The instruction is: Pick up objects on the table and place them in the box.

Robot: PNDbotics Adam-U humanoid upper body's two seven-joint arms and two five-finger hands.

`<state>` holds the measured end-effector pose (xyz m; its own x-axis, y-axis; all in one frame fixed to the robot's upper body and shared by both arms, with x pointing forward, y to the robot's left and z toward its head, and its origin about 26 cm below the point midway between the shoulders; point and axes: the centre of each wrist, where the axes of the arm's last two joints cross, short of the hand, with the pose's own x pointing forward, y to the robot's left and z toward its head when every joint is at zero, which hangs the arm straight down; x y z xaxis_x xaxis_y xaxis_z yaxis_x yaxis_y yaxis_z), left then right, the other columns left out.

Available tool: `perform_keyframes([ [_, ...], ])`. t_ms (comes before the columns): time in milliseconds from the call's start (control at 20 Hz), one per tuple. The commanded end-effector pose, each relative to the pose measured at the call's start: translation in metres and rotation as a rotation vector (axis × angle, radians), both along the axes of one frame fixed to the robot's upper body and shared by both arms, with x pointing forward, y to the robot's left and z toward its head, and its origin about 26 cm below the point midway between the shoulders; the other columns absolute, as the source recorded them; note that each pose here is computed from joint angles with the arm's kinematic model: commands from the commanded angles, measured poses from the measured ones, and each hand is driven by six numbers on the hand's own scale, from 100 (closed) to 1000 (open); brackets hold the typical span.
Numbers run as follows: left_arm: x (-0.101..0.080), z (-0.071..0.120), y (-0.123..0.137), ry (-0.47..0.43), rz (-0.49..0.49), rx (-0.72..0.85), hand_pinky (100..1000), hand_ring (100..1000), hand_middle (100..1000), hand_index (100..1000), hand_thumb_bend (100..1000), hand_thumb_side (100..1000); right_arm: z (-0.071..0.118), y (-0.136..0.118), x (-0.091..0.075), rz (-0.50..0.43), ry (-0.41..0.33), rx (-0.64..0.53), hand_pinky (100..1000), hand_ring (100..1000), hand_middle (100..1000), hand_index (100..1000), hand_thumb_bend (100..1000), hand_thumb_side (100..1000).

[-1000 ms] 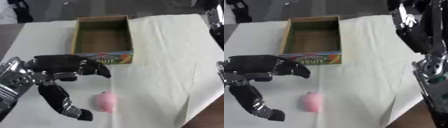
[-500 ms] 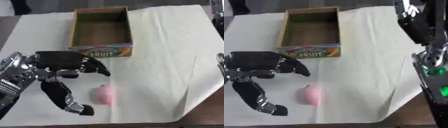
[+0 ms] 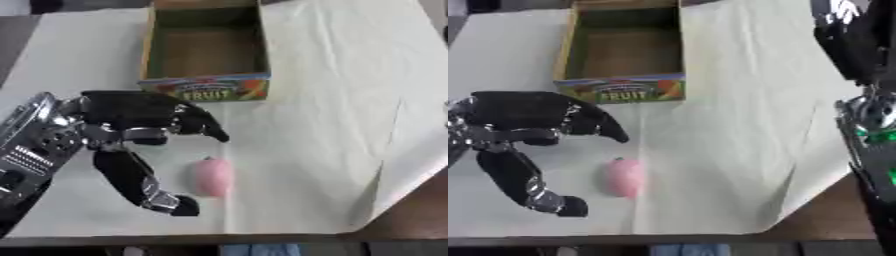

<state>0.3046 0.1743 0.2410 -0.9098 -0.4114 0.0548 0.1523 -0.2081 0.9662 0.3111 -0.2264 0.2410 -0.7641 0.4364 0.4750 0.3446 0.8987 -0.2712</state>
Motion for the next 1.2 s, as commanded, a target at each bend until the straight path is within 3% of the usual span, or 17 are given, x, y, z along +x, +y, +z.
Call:
perform_keyframes([
  [50, 0.005, 0.006, 0.000, -0.054, 0.017, 0.002, 864, 896, 824, 954, 438, 737, 0.007, -0.004, -0.004, -0.008, -0.024, 0.000, 572, 820, 528, 791, 453, 738],
  [200, 0.014, -0.001, -0.002, -0.057, 0.027, 0.031, 860, 895, 821, 951, 403, 662, 0.005, -0.006, -0.004, -0.016, -0.016, -0.001, 571, 821, 527, 790, 453, 738],
  [450, 0.028, -0.016, -0.005, -0.048, 0.051, 0.096, 858, 895, 819, 947, 399, 622, 0.002, -0.008, -0.004, -0.023, -0.005, -0.004, 568, 821, 526, 790, 453, 736],
  [1200, 0.051, -0.050, -0.015, 0.016, 0.084, 0.159, 850, 877, 795, 931, 432, 648, 0.001, -0.007, -0.004, -0.023, 0.001, -0.001, 565, 822, 524, 789, 453, 738],
])
